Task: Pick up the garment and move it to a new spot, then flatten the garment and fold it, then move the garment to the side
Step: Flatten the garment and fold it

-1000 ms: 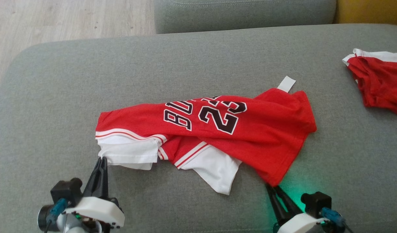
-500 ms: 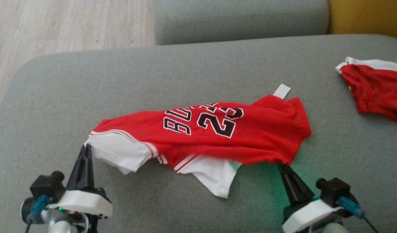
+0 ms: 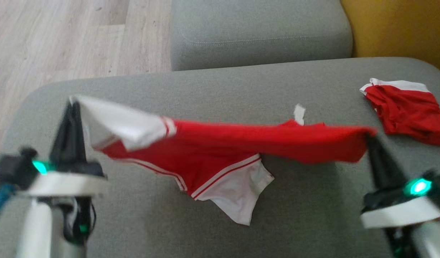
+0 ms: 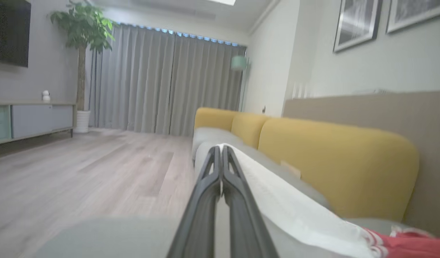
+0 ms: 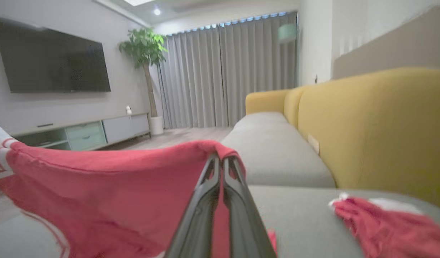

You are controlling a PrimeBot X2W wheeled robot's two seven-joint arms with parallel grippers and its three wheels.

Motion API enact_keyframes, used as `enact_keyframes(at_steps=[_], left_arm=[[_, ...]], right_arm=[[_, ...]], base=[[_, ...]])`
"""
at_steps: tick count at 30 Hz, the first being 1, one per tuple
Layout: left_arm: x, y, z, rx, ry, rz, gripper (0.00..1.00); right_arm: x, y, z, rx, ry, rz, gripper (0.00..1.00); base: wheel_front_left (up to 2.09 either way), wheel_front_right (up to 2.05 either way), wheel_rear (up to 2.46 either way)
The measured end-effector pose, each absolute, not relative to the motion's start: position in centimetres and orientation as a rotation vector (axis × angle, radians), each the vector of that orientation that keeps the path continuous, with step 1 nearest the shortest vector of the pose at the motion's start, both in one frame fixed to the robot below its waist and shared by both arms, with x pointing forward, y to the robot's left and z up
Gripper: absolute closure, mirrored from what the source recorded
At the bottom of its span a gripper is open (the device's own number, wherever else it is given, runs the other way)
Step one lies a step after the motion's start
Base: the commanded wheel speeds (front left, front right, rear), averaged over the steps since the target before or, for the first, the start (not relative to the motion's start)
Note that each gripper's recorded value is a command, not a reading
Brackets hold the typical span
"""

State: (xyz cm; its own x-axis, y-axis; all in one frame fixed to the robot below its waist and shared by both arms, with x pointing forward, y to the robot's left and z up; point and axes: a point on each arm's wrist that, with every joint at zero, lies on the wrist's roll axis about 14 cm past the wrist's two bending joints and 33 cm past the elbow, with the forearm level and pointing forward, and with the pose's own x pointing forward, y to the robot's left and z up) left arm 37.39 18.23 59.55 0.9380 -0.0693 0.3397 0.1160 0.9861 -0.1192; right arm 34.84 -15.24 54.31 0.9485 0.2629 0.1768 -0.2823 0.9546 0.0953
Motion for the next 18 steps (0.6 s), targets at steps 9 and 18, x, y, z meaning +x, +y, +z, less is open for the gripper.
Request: enact_keyframes(at_steps=[9,18], left_arm=[[38.2,16.4,78.2,-0.265,-0.762,-0.268,1.0],[46.1,14.9,84.4,-0.285,-0.748,-0.337,1.0]], right_arm=[[37.3,-18.6,67.8,0.052,-0.449,0.307,1.0],[45.4,-15.9,74.3,-0.004,-0.414,0.411,1.0]], base=[[0.0,0.0,0.0],[0.0,0.0,0.0]])
